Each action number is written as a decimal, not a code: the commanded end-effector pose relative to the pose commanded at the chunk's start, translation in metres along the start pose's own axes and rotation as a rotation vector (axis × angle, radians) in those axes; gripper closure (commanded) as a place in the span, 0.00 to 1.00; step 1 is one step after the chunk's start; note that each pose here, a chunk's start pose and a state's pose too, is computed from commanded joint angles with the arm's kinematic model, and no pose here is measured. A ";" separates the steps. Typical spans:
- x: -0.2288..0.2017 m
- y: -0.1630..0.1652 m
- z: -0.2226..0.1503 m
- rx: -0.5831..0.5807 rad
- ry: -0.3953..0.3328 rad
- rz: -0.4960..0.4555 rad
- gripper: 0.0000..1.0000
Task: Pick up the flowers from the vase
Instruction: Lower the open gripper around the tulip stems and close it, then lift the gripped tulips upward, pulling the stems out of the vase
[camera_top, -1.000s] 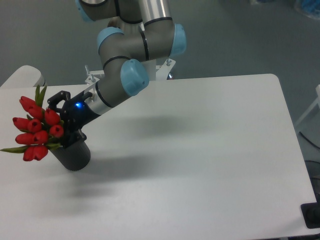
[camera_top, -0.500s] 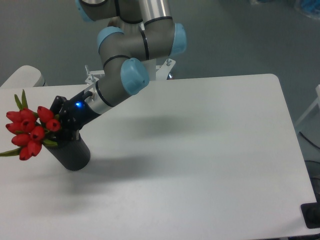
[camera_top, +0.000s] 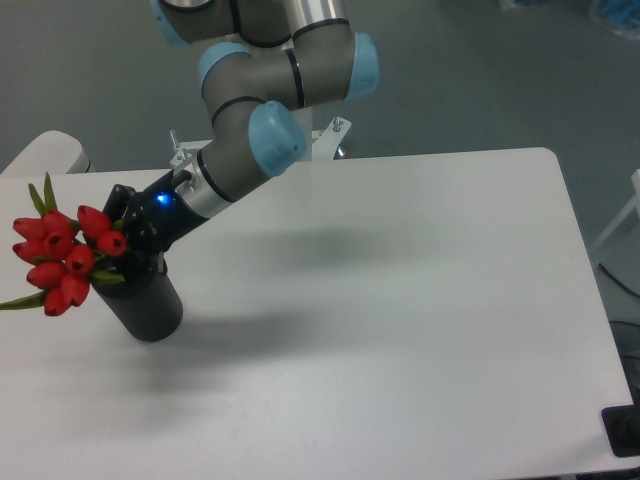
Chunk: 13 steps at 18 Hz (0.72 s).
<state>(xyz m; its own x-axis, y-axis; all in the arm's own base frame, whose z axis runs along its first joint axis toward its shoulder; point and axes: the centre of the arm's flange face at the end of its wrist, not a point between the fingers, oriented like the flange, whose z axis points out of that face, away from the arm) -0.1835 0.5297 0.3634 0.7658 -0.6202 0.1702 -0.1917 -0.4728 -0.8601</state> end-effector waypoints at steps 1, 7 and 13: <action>-0.001 -0.003 -0.007 0.006 -0.012 -0.004 1.00; -0.001 -0.021 -0.029 0.113 -0.019 -0.008 1.00; -0.007 -0.032 -0.045 0.191 -0.022 0.002 1.00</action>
<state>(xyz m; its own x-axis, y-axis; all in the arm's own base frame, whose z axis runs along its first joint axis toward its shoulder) -0.2101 0.5210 0.4111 0.7793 -0.6059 0.1598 -0.0744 -0.3427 -0.9365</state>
